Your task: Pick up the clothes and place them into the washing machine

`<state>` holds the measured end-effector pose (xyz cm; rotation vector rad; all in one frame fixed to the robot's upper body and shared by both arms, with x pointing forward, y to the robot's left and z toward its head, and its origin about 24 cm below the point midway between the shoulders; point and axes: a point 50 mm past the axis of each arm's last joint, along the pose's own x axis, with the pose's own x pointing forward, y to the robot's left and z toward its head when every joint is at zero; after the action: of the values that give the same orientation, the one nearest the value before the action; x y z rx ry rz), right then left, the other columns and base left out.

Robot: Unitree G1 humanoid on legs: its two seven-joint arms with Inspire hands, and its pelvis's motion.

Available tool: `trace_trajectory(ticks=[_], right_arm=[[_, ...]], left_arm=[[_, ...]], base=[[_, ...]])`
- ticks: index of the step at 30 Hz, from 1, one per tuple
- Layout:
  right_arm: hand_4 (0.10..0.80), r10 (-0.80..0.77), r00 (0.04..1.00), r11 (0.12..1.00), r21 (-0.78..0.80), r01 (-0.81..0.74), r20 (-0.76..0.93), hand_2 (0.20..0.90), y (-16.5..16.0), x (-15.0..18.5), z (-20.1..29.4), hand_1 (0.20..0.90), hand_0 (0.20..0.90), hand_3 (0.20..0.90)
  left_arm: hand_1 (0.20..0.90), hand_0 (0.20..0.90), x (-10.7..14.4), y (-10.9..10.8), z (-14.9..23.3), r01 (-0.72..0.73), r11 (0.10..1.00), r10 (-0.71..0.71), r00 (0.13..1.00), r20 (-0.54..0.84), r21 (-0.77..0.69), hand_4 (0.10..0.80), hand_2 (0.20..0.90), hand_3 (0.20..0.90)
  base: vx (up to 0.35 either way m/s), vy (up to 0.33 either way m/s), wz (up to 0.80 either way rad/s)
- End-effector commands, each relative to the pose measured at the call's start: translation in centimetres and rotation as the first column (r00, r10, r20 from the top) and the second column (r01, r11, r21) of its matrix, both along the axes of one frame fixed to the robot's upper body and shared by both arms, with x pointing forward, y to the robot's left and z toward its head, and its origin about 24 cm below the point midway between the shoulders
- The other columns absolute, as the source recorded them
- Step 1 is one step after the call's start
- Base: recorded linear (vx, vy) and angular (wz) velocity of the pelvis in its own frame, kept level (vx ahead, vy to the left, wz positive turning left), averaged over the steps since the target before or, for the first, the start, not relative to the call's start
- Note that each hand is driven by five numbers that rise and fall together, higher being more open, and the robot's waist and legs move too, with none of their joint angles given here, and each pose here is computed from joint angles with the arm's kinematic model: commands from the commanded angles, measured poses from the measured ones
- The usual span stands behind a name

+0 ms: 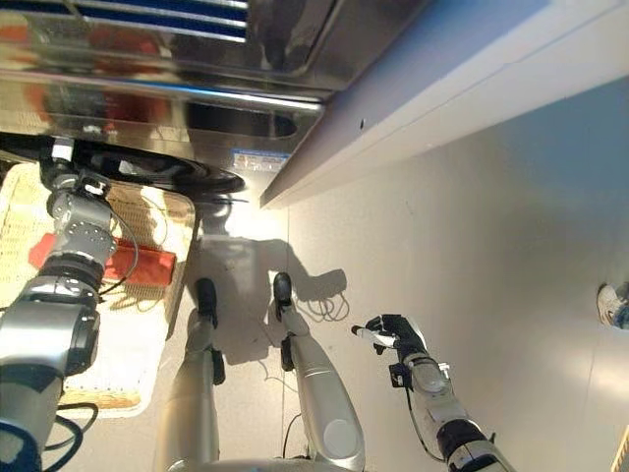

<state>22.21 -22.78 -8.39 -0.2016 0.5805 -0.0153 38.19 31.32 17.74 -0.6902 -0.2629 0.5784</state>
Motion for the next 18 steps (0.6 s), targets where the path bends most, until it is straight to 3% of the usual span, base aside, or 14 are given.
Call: trace_trajectory(ticks=[1,2,3,18], right_arm=[[0.8,-0.094,0.995,0.993,-0.072,0.092,-0.036,0.9,-4.2,-3.0,-0.3,0.9,0.9,0.9],[0.8,-0.099,0.995,0.993,-0.072,0.097,-0.028,0.9,-4.3,-2.9,-0.2,0.9,0.9,0.9],[0.8,-0.099,0.995,0.993,-0.071,0.097,-0.03,0.9,-4.2,-2.9,-0.2,0.9,0.9,0.9],[0.8,-0.111,0.992,0.991,-0.081,0.106,-0.055,0.9,-4.8,-3.4,-0.5,0.9,0.9,0.9]], left_arm=[[0.225,0.225,-0.6,1.6,7.6,-0.093,0.989,0.064,0.97,0.235,0.114,0.318,0.225,0.225],[0.428,0.428,-0.7,1.6,8.1,-0.1,0.988,0.069,0.965,0.254,0.113,0.463,0.428,0.428],[0.9,0.9,-0.7,1.6,8.2,-0.102,0.989,0.071,0.963,0.259,0.107,0.8,0.9,0.9],[0.9,0.9,-0.5,1.2,6.2,-0.082,0.992,0.058,0.973,0.223,0.1,0.8,0.9,0.9]], base=[[0.0,0.0,0.0],[0.0,0.0,0.0],[0.0,0.0,0.0],[-0.003,0.008,-0.02]])
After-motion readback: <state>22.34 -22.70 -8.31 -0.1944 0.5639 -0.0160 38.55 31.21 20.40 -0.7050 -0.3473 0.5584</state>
